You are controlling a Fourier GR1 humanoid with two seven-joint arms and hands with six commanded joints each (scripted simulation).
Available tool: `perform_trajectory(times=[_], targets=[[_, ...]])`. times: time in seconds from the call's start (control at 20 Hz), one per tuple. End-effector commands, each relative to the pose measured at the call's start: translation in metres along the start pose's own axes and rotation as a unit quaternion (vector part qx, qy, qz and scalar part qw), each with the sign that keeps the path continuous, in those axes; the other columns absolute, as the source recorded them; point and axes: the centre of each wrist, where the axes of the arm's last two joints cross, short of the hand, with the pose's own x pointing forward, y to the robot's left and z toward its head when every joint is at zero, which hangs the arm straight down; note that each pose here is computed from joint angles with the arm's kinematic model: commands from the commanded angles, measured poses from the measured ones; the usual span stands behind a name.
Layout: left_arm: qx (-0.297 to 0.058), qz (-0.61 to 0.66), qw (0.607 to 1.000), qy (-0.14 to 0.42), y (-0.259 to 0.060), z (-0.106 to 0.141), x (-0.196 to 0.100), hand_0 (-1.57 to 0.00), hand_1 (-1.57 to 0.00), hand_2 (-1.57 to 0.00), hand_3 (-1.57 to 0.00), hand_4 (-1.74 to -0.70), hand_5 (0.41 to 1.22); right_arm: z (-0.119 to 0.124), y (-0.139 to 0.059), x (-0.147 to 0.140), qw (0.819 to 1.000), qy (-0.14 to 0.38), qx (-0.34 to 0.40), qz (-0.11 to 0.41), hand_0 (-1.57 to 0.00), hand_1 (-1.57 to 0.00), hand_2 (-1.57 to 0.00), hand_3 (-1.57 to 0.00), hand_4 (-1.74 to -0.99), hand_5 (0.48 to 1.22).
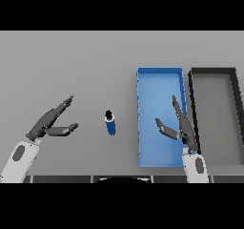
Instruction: Pick up the blue pipe and place it into the blue bin.
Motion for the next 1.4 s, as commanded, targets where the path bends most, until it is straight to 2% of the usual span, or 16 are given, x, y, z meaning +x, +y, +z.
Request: perform_trajectory(times=[0.0, 0.15, 0.2, 0.45, 0.55, 0.65, 0.85, 1.0, 1.1, 1.25, 1.35], targets=[[-0.018, 0.004, 1.000, 0.003, -0.006, 0.003, 0.000, 0.00, 0.00, 0.00, 0.00, -1.11, 0.534, -0.001, 0.003, 0.002, 1.000, -0.001, 0.001, -0.002, 0.00, 0.00, 0.00, 0.00, -1.201, 0.609], [-0.071, 0.013, 0.997, -0.008, -0.035, -0.001, 0.004, 0.00, 0.00, 0.00, 0.00, -1.16, 0.497, 0.001, 0.005, 0.002, 1.000, -0.005, 0.002, -0.002, 0.00, 0.00, 0.00, 0.00, -1.208, 0.612], [-0.077, 0.008, 0.997, -0.009, -0.044, -0.004, 0.003, 0.00, 0.00, 0.00, 0.00, -1.17, 0.490, 0.001, 0.005, 0.002, 1.000, -0.002, 0.001, -0.002, 0.00, 0.00, 0.00, 0.00, -1.211, 0.613], [-0.087, -0.005, 0.996, -0.021, -0.074, -0.019, 0.002, 0.00, 0.00, 0.00, 0.00, -1.19, 0.464, 0.001, 0.009, 0.005, 1.000, -0.005, -0.001, -0.006, 0.00, 0.00, 0.00, 0.00, -1.223, 0.620], [-0.092, -0.001, 0.996, -0.006, -0.086, -0.026, -0.007, 0.00, 0.00, 0.00, 0.00, -1.19, 0.465, 0.003, 0.009, 0.003, 1.000, 0.004, -0.005, -0.008, 0.00, 0.00, 0.00, 0.00, -1.230, 0.622], [-0.097, 0.013, 0.995, -0.002, -0.094, -0.042, -0.007, 0.00, 0.00, 0.00, 0.00, -1.21, 0.468, 0.006, 0.011, 0.005, 1.000, -0.004, -0.005, -0.006, 0.00, 0.00, 0.00, 0.00, -1.229, 0.622], [-0.106, 0.033, 0.994, 0.005, -0.113, -0.064, -0.015, 0.00, 0.00, 0.00, 0.00, -1.19, 0.469, 0.010, 0.008, 0.008, 1.000, -0.003, -0.008, -0.003, 0.00, 0.00, 0.00, 0.00, -1.212, 0.610], [-0.118, 0.012, 0.993, 0.000, -0.123, -0.078, -0.015, 0.00, 0.00, 0.00, 0.00, -1.14, 0.459, 0.009, 0.005, 0.004, 1.000, 0.004, -0.011, -0.007, 0.00, 0.00, 0.00, 0.00, -1.204, 0.607], [-0.128, 0.028, 0.991, -0.011, -0.130, -0.088, -0.016, 0.00, 0.00, 0.00, 0.00, -1.15, 0.479, 0.010, 0.005, 0.003, 1.000, 0.003, -0.010, -0.004, 0.00, 0.00, 0.00, 0.00, -1.202, 0.606], [-0.123, 0.050, 0.991, -0.028, -0.133, -0.093, -0.016, 0.00, 0.00, 0.00, 0.00, -1.21, 0.533, 0.008, 0.001, 0.000, 1.000, 0.007, -0.010, -0.012, 0.00, 0.00, 0.00, 0.00, -1.206, 0.606], [-0.117, 0.068, 0.990, -0.037, -0.137, -0.098, -0.016, 0.00, -0.04, -0.11, -0.04, -1.27, 0.585, 0.006, 0.002, 0.002, 1.000, -0.001, -0.010, -0.005, 0.00, 0.00, 0.00, 0.00, -1.196, 0.603]])
